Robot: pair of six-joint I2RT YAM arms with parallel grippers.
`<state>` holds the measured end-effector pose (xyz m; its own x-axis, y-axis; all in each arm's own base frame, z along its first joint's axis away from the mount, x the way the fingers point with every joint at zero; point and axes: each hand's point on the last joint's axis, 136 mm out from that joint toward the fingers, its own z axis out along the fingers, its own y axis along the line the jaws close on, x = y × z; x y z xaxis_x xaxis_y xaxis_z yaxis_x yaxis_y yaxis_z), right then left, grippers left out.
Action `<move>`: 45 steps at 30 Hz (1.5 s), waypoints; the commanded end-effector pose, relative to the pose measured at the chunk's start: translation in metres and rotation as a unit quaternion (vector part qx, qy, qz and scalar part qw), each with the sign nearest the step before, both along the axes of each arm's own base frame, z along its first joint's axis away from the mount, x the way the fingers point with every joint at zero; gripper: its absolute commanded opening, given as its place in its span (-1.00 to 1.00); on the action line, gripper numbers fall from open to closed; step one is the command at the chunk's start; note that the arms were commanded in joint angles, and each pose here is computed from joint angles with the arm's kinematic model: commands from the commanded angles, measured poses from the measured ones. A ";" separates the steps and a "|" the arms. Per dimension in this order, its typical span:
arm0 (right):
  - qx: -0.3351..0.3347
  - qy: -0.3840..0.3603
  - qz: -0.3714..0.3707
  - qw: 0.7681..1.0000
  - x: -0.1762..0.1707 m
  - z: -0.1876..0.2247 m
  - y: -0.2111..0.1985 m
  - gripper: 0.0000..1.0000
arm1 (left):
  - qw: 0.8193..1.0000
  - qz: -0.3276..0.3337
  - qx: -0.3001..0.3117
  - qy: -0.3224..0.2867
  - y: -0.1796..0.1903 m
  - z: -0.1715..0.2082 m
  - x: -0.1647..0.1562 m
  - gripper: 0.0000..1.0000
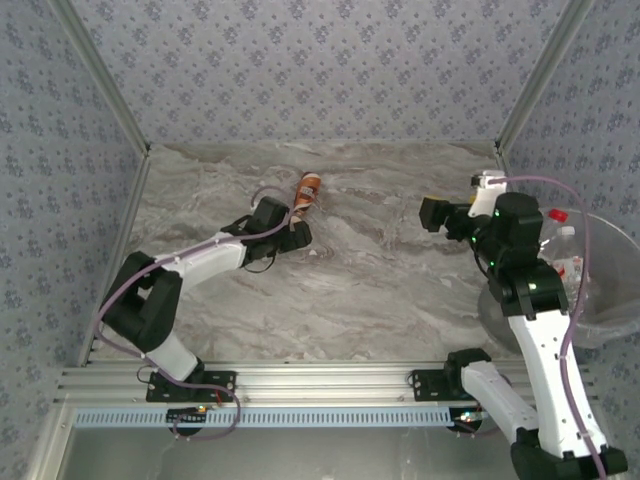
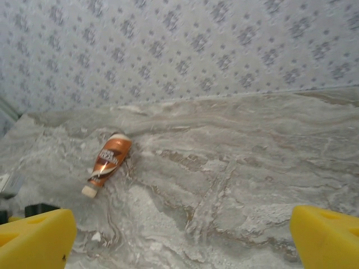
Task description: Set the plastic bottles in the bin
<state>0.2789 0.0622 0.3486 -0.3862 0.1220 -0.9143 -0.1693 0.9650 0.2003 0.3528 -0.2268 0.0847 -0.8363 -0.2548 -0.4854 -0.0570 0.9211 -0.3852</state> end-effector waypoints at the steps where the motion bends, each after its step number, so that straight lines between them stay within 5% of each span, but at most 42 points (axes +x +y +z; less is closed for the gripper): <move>1: -0.027 -0.009 0.011 1.000 0.005 0.000 0.008 1.00 | 1.000 -0.021 0.023 -0.005 -0.004 0.003 0.011 0.99; 10: -0.041 -0.007 0.040 0.998 0.004 -0.006 0.024 1.00 | 0.980 -0.131 0.149 -0.017 -0.013 -0.006 0.047 0.99; 21: -0.038 -0.027 0.033 0.998 -0.009 0.000 0.018 1.00 | 0.971 -0.174 0.163 -0.005 -0.006 -0.027 0.085 0.94; 37: -0.027 -0.011 0.029 0.999 -0.006 -0.009 0.019 0.99 | 0.968 -0.189 0.158 0.043 -0.018 -0.061 0.107 0.53; 45: -0.033 -0.005 0.022 0.999 -0.003 -0.015 0.017 1.00 | 0.970 -0.186 0.143 0.059 -0.021 -0.070 0.105 0.06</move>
